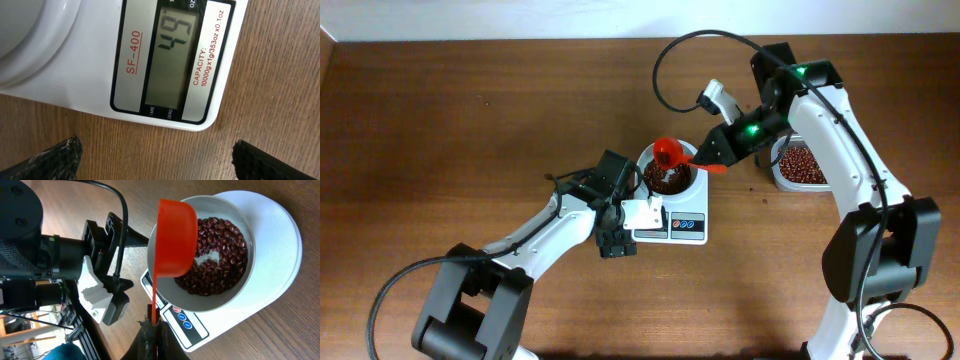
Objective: Scoop item into bowl and weigh 50g on scale
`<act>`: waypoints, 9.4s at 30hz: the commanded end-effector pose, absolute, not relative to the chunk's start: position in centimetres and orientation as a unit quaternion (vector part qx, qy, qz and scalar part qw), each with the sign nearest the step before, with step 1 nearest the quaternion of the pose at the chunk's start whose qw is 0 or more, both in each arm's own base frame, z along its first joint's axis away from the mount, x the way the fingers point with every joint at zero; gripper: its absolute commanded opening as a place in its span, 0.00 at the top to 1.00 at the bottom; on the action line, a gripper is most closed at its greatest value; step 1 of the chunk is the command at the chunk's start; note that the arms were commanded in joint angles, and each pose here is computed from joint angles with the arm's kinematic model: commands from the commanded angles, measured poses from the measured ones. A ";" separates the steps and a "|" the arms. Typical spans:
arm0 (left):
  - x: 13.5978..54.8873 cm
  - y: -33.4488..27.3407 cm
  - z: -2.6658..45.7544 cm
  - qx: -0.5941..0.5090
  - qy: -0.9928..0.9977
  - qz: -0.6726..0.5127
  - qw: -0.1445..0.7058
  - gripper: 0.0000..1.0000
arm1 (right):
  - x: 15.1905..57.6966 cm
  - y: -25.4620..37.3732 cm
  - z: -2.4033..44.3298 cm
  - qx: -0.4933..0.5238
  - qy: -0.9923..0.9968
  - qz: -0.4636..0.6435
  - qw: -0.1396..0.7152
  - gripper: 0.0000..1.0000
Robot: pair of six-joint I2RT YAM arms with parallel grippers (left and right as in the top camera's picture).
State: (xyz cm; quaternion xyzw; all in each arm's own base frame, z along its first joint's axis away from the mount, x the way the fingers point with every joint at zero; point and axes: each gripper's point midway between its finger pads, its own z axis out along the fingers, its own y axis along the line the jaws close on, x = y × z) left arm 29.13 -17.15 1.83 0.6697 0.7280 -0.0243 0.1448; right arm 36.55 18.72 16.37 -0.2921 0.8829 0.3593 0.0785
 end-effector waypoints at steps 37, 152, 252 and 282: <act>28.8 -17.4 2.1 0.665 0.730 -0.034 0.150 0.01 | 37.0 18.3 18.5 -0.373 0.913 0.135 0.092 0.96; 28.8 -17.4 2.1 0.665 0.730 -0.034 0.150 0.01 | 32.2 -7.1 9.3 0.153 0.981 0.075 -0.092 0.96; 28.8 -17.4 2.1 0.665 0.730 -0.034 0.150 0.01 | 18.5 2.6 31.2 -0.166 0.737 -0.045 0.654 0.01; 28.8 -17.4 2.1 0.665 0.731 -0.034 0.150 0.01 | 24.4 2.5 16.0 -0.160 0.711 -0.052 0.683 0.01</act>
